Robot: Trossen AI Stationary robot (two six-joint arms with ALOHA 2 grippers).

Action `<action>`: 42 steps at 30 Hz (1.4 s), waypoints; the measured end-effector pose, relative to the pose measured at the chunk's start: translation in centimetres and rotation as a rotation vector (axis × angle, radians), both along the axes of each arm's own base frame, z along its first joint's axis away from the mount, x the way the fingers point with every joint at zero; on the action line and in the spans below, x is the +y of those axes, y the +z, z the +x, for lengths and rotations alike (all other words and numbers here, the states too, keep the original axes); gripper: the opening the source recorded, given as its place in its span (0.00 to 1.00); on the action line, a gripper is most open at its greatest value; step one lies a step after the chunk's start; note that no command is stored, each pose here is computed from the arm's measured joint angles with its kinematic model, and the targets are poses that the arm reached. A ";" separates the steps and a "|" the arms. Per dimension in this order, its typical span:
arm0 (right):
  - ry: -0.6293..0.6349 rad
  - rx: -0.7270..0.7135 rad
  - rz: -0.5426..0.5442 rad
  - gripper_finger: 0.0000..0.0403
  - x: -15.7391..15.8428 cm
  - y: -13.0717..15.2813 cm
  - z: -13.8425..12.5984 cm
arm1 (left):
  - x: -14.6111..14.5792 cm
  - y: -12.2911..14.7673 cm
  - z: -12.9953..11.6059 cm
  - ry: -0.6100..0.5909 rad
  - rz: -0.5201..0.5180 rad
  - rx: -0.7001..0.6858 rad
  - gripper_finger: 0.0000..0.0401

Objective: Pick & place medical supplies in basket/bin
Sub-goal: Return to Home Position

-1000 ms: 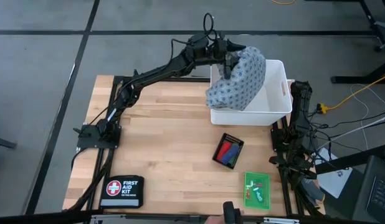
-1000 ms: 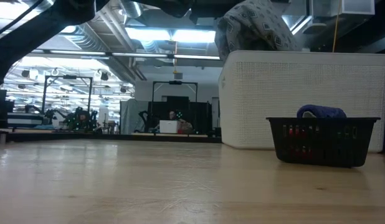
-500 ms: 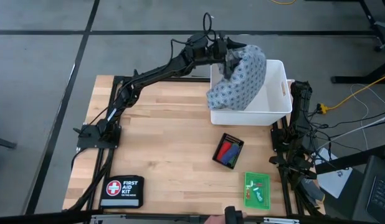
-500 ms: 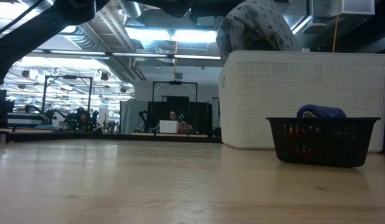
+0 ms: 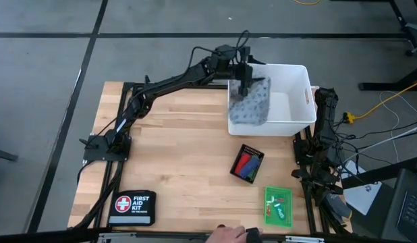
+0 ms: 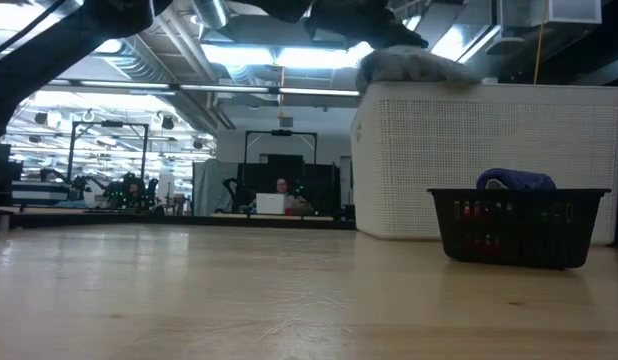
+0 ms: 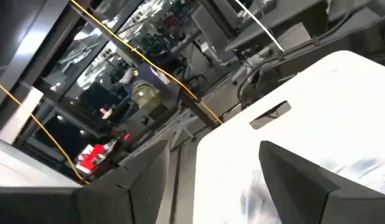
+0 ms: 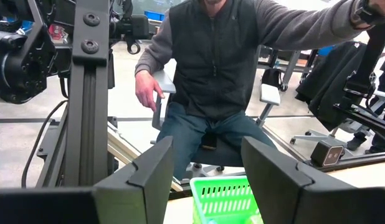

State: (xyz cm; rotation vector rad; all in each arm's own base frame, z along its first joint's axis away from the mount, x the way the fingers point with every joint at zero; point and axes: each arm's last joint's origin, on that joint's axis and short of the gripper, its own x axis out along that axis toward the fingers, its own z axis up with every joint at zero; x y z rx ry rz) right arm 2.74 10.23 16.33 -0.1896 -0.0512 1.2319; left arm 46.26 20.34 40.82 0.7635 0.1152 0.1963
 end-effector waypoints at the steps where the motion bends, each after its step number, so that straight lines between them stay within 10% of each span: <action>1: 0.000 0.000 0.001 0.47 0.0 0.0 0.0 | -0.2 0.0 0.1 0.007 0.009 0.002 0.61; 12: 0.000 0.000 0.000 0.47 0.0 0.0 0.0 | -0.6 0.2 0.3 0.065 -0.038 -0.026 0.61; 18: 0.000 0.000 0.000 0.47 0.0 0.0 0.0 | -0.7 2.2 -1.2 0.001 -0.378 -0.137 0.61; 23: 0.000 0.000 0.000 0.47 0.0 0.0 0.0 | -1.6 7.8 -6.7 -0.033 -0.606 -0.207 0.61; 33: 0.000 0.000 0.000 0.47 0.0 0.0 0.0 | -14.4 15.9 -17.9 -0.041 -0.563 -0.120 0.54; 42: 0.000 0.000 0.000 0.47 0.0 0.0 0.0 | -24.7 16.9 -29.0 -0.327 -0.668 0.085 0.53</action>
